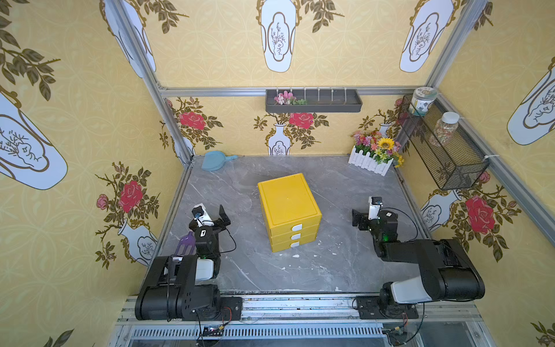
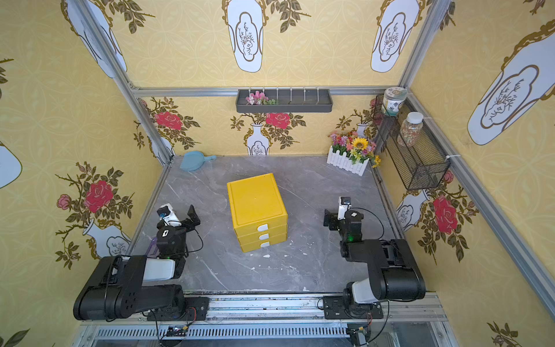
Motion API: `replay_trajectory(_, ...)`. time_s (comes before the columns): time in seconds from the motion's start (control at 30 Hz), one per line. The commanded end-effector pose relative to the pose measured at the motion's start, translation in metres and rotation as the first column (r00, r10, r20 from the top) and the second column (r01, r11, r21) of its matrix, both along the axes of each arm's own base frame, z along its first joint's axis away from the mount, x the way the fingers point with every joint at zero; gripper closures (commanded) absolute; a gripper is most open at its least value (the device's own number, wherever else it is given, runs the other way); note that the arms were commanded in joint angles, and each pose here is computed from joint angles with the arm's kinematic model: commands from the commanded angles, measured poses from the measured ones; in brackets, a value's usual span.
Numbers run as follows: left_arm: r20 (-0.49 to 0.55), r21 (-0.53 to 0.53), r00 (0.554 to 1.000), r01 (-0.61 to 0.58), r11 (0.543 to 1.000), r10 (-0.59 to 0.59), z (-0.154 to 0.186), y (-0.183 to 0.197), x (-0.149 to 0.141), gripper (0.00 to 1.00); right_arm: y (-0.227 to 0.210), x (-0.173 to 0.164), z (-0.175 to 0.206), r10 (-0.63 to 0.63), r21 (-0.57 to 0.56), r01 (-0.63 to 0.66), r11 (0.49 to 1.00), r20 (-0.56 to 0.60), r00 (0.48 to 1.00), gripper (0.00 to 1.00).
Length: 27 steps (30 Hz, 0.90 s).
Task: Take the seed bags out of the drawer
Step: Adjust the storage box at the center of the board.
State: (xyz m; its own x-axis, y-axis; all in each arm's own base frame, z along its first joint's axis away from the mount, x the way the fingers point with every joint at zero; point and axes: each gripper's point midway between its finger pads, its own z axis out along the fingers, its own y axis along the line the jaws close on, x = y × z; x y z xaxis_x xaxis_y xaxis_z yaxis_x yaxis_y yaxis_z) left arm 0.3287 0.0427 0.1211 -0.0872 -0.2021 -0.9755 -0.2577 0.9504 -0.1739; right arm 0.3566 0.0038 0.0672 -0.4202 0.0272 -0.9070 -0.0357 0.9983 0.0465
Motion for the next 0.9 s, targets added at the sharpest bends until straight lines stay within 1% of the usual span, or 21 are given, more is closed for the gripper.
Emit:
replay_trajectory(0.0, 0.006, 0.004, 1.000, 0.004, 1.000, -0.004, 0.002, 0.000, 0.001, 0.00, 0.002, 0.003, 0.009, 0.015, -0.015, -0.014, 1.000, 0.040, 0.999, 0.03)
replay_trajectory(0.67, -0.004, 0.000, 1.000, 0.004, 1.000, -0.004, 0.001, 0.000, 0.002, 0.00, 0.002, 0.003, 0.009, 0.013, -0.005, -0.013, 1.000, 0.039, 0.999, 0.03)
replay_trajectory(0.8, -0.007, -0.004, 1.000, 0.004, 1.000, -0.004, 0.001, 0.000, 0.001, 0.00, -0.002, 0.004, 0.012, 0.000, 0.007, 0.000, 1.000, 0.048, 0.999, 0.03)
replay_trajectory(0.87, 0.010, -0.004, 1.000, -0.026, 1.000, 0.026, 0.006, 0.005, 0.001, 0.00, -0.010, 0.006, 0.020, -0.052, 0.007, 0.052, 0.999, 0.032, 0.998, 0.03)
